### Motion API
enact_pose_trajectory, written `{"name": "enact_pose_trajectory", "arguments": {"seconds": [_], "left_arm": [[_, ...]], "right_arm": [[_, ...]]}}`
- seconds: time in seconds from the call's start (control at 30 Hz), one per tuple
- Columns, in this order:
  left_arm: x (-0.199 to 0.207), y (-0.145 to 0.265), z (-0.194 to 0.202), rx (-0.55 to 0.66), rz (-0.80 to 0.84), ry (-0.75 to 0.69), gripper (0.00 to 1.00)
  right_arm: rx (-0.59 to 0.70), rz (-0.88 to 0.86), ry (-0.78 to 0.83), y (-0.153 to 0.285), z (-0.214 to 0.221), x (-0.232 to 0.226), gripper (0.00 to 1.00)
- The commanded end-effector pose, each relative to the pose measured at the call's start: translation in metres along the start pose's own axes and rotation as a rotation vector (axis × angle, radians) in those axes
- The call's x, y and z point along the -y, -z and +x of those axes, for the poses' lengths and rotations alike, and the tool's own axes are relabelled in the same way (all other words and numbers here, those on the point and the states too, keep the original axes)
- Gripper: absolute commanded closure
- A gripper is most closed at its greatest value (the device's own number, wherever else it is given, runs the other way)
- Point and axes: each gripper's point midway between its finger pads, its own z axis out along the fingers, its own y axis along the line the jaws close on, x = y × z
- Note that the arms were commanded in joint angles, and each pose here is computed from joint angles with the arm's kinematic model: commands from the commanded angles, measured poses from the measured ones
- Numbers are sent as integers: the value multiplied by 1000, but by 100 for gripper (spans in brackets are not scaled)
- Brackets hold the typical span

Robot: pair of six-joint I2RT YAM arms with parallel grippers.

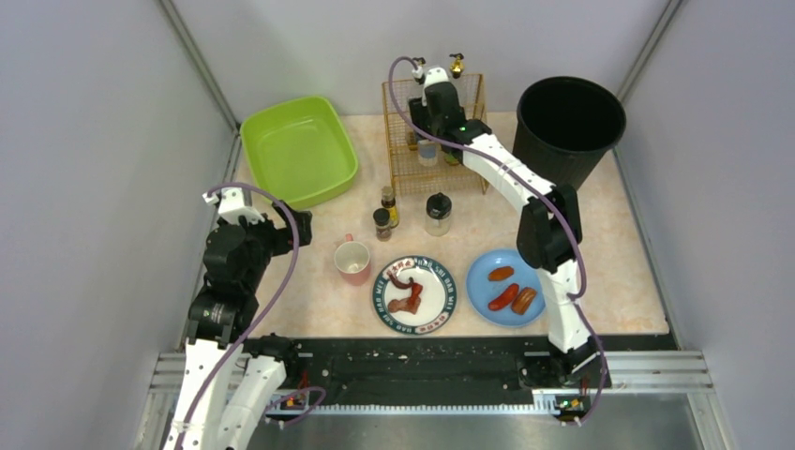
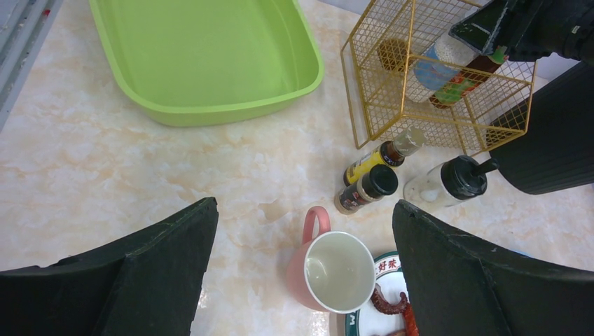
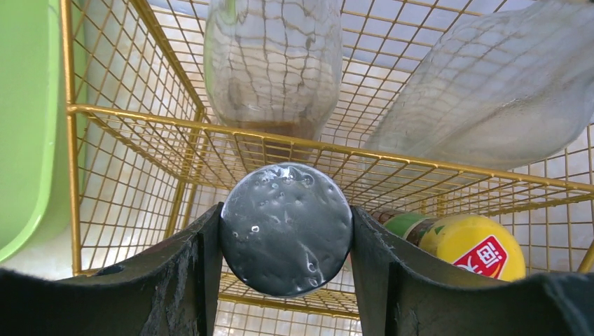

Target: Clear the kitchen counter

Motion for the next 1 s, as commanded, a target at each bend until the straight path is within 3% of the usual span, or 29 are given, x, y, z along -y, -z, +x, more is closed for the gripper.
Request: {"name": "enact_pose_trajectory", "arguments": {"seconds": [0.0,0.53,0.77,0.8,0.97], "left_arm": [[0,-1,-8,26,-3,-8,1],[1,-1,-8,26,-3,-7,1],[1,-1,-8,24,0,-7,1],[1,-1,-8,24,-1,-7,1],[1,-1,-7,22,-2,-7,1]], "right_arm": [[141,46,-56,6,-49,17,100],[74,181,-49,-7,-14,57,100],[65,134,-72,-9,-9,51,100],[64,123,-79,-8,-10,49,97],[62,94,-102,-4,-17,44,55]]}}
